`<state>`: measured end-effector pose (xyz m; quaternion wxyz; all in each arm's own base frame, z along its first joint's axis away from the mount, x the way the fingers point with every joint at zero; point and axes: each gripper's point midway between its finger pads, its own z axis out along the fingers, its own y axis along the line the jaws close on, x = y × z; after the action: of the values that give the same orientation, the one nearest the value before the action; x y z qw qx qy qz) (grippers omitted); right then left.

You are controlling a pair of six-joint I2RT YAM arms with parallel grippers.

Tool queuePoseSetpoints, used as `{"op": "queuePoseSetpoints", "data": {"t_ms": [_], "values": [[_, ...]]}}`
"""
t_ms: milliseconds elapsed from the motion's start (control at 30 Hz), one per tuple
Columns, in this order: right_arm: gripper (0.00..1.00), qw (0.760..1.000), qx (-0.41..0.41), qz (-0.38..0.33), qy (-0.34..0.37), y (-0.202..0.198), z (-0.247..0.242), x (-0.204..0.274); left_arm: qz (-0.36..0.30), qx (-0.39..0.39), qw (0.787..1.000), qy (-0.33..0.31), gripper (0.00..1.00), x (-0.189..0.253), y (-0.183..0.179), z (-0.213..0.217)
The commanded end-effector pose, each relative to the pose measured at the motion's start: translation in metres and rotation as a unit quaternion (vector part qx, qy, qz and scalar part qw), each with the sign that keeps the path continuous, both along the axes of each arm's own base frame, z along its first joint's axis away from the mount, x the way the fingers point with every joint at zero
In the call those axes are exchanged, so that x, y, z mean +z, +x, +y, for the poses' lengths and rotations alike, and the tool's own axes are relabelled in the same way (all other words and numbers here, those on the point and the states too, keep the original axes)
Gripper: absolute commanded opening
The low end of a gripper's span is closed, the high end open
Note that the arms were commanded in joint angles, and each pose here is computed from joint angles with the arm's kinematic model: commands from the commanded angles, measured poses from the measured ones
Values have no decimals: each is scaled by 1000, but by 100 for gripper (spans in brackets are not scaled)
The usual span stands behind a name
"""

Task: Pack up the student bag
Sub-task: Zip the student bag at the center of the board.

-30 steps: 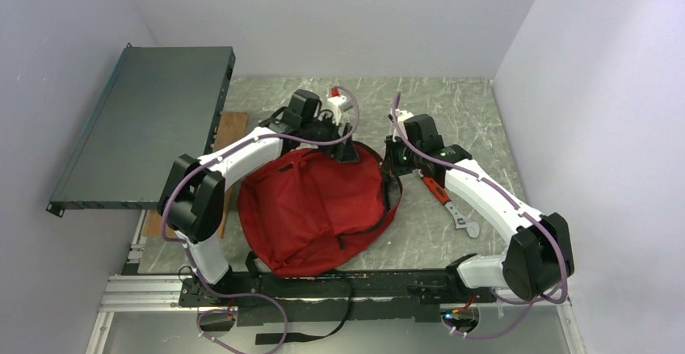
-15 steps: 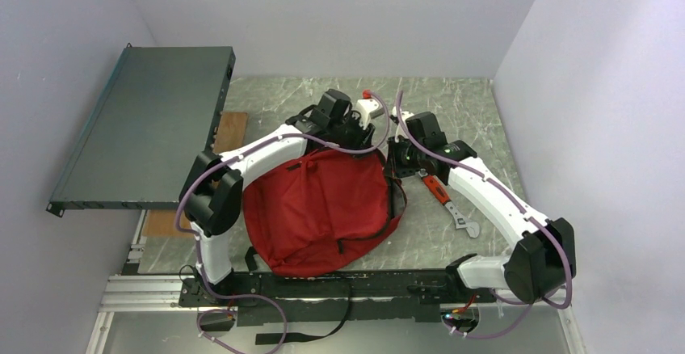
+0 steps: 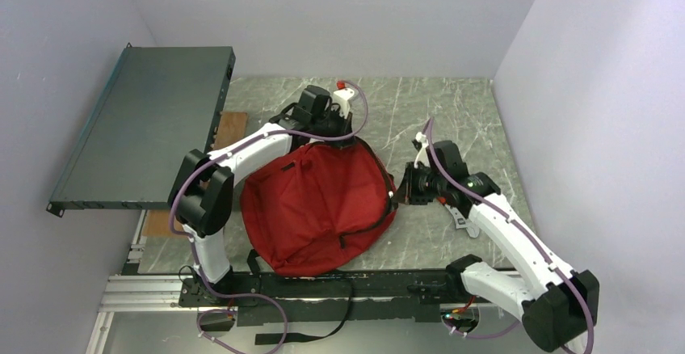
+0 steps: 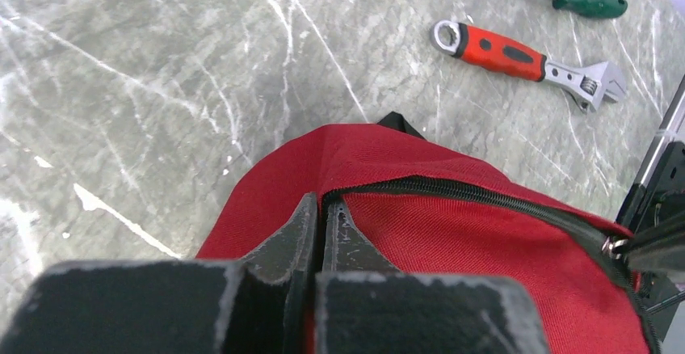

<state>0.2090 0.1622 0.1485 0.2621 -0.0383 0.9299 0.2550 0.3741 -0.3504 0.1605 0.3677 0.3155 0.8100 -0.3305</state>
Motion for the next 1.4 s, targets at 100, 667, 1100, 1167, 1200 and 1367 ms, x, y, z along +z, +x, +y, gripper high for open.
{"op": "queuePoseSetpoints", "data": {"t_ms": [100, 667, 1100, 1167, 1200, 1367], "values": [[0, 970, 41, 120, 206, -70, 44, -9, -23, 87, 995, -47, 0, 46, 32, 26], [0, 957, 77, 83, 266, -81, 55, 13, 101, 204, 974, -22, 97, 68, -35, 50], [0, 979, 103, 7, 174, -63, 40, 10, 403, 198, 892, -50, 88, 37, -142, -54], [0, 981, 106, -5, 164, -61, 38, 9, 419, 216, 882, -17, 86, 26, -141, -60], [0, 981, 108, -10, 159, -61, 37, 9, 420, 228, 878, -5, 85, 22, -139, -62], [0, 984, 121, -30, 129, -60, 32, 6, 392, 292, 870, 63, 77, 0, -127, -58]]}}
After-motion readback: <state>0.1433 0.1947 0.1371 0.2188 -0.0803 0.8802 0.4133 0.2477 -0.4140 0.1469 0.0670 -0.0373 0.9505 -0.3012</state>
